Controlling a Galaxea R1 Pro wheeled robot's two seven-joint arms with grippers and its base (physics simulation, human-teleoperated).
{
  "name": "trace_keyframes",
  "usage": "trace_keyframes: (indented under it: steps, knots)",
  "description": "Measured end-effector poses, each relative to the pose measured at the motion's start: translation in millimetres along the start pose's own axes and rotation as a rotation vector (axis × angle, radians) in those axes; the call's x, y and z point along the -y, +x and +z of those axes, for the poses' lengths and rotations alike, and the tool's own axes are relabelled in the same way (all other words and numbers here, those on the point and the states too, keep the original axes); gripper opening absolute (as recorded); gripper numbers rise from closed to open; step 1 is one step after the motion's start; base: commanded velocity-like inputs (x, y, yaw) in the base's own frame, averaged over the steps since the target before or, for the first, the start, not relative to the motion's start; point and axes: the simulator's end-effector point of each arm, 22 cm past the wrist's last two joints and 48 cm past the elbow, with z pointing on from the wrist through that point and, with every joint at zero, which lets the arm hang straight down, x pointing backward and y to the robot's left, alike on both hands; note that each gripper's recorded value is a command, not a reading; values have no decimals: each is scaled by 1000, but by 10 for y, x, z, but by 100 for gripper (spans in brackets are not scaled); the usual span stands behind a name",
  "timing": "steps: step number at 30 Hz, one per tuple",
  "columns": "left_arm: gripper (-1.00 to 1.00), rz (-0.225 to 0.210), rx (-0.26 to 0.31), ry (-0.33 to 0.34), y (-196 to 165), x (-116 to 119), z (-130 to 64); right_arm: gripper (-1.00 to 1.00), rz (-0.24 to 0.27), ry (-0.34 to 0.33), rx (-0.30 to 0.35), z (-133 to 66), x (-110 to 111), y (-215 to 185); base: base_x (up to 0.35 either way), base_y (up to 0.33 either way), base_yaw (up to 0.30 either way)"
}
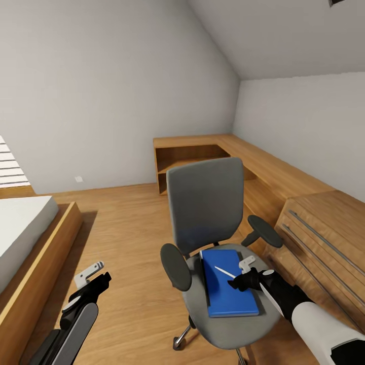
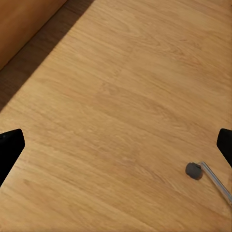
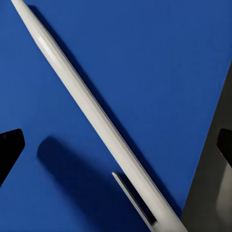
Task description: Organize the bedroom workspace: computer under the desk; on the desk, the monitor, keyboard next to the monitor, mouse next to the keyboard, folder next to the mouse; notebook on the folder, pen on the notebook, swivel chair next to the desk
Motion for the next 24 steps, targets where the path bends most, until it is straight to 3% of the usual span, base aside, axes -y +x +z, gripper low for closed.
trace_keyframes:
  steps: [24]
  knots:
    - [100, 0, 0, 0, 1, 0, 0, 100, -1, -27, 0, -30, 20, 37, 0, 0, 0]
